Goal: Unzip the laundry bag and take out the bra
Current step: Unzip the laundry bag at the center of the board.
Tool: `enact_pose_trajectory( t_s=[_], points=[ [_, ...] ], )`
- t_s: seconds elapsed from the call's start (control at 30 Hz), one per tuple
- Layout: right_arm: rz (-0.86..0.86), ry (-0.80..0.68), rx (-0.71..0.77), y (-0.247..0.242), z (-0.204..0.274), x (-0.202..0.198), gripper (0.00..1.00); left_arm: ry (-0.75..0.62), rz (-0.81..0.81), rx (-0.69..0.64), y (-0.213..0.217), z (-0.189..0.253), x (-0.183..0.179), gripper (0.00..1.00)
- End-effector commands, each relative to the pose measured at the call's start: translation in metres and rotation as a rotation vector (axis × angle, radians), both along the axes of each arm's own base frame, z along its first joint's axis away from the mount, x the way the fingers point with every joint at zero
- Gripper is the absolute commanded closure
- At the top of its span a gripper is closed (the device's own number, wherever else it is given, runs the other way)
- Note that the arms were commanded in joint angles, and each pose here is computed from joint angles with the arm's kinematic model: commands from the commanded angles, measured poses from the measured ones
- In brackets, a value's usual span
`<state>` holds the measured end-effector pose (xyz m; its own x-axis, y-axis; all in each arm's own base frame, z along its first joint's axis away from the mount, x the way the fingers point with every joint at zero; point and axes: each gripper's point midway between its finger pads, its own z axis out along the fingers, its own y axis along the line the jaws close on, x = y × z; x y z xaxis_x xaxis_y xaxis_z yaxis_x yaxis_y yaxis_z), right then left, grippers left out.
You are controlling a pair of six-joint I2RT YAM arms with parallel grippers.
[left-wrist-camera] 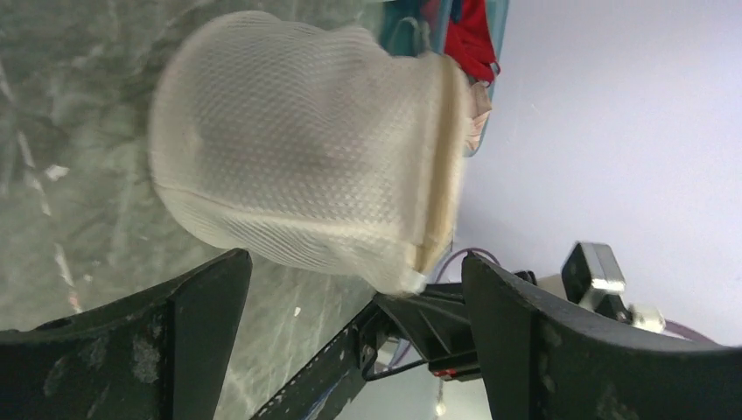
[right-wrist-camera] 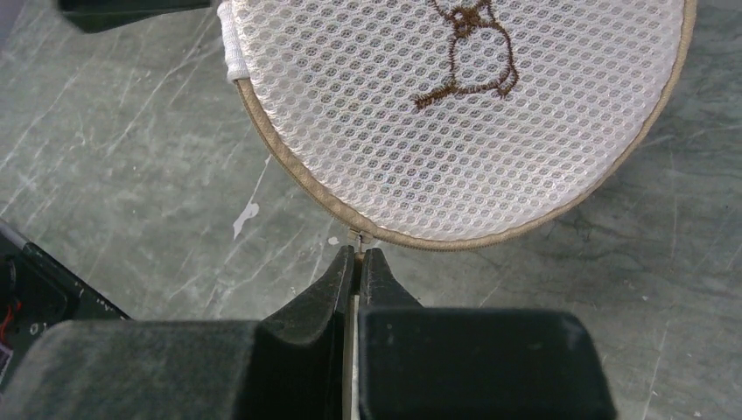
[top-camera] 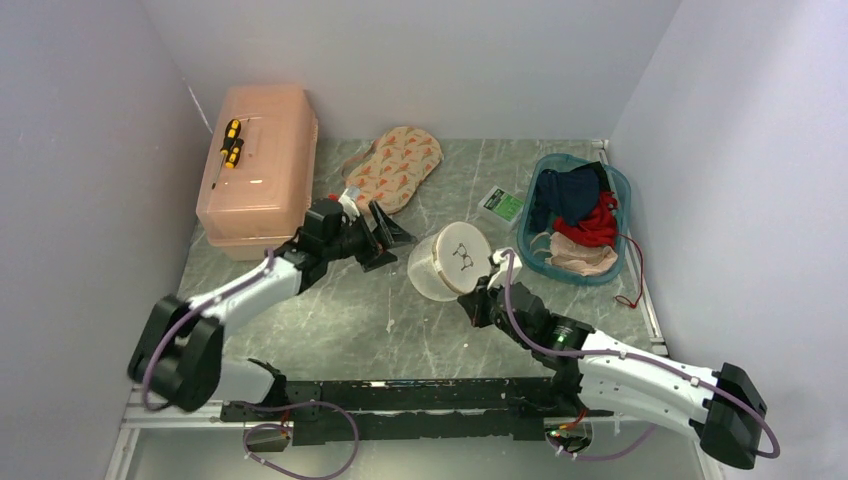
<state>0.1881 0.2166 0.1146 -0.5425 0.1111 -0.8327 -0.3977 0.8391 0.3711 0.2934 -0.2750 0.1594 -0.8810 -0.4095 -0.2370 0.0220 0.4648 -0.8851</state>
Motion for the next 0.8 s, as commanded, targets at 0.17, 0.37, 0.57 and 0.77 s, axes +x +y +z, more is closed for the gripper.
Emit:
enact_pose_trajectory(
  t_s=[0.17,0.37,0.57,0.77],
  points=[
    [-0.026,-0.073,0.076,0.019,0.036,0.019,1.0,-0.098,0.139,0.139,-0.028,0.038,-0.045,0.05],
    [-0.006,-0.079,0.072,0.022,0.043,0.018,1.0,-0.014,0.114,0.209,-0.046,0.009,-0.047,0.21],
    [0.001,-0.081,0.061,0.021,0.044,0.017,1.0,-0.014,0.091,0.193,-0.06,0.008,-0.046,0.31],
    [0.013,-0.079,0.073,0.025,0.044,0.017,1.0,-0.032,0.08,0.16,-0.069,0.017,-0.044,0.32]
  ],
)
